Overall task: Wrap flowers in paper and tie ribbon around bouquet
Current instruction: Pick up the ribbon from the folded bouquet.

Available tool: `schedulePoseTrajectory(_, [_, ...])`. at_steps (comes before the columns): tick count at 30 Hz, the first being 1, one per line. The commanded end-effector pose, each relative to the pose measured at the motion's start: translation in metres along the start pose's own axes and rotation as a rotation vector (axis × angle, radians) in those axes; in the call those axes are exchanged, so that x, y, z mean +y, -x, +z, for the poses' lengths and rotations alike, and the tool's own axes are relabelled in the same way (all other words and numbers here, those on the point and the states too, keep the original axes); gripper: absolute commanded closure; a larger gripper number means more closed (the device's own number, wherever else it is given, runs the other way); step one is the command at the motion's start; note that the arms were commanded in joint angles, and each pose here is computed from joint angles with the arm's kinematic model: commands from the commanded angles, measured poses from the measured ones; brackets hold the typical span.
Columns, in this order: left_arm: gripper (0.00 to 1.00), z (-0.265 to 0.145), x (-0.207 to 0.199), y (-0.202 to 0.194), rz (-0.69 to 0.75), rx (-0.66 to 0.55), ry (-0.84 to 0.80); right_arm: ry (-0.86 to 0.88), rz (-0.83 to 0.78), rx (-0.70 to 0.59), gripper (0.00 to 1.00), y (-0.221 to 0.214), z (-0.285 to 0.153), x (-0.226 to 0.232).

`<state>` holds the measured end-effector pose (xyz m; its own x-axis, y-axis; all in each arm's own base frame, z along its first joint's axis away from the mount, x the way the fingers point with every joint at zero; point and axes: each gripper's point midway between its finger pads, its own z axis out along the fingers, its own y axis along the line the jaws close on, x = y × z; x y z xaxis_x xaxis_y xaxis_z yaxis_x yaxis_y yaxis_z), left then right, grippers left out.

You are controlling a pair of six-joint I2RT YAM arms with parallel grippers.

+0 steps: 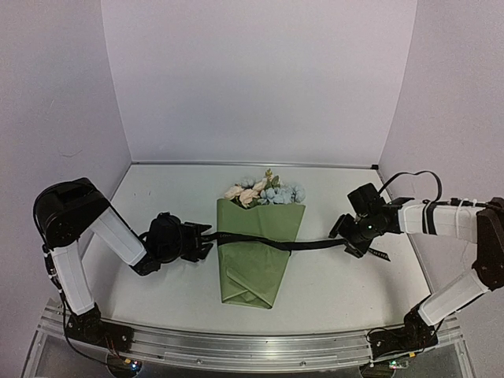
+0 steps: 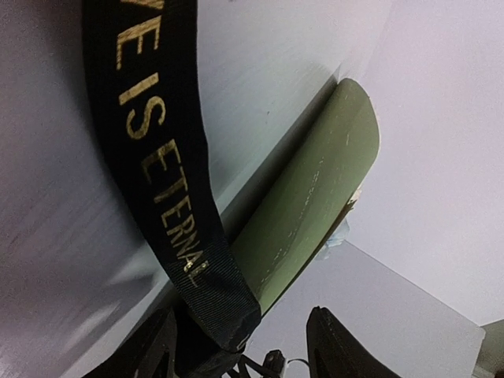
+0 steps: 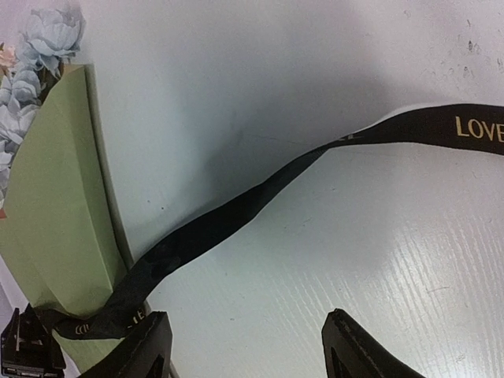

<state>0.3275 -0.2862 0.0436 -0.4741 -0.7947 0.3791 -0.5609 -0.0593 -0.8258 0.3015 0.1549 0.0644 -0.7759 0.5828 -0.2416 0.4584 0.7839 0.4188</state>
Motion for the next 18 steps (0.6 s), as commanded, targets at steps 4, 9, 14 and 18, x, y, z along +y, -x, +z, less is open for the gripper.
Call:
schedulePoseTrajectory(4, [0.51,0.013,-0.017,-0.001,-0.085,0.013,-0.102,0.064,0.059,0.029,0.32,-0.008,0.012,0.019])
schedulePoseTrajectory(9, [0.59,0.019,-0.014,-0.004,-0.093,0.037,-0.104,0.067,0.090,0.055,0.33,-0.015,0.021,0.023])
schedulePoseTrajectory(14, [0.69,0.021,-0.016,-0.005,-0.084,0.041,-0.114,0.071,0.117,0.080,0.33,-0.023,0.030,0.026])
schedulePoseTrajectory(18, [0.83,0.024,-0.015,-0.012,-0.066,0.090,-0.109,0.091,0.152,0.103,0.32,-0.029,0.040,0.032])
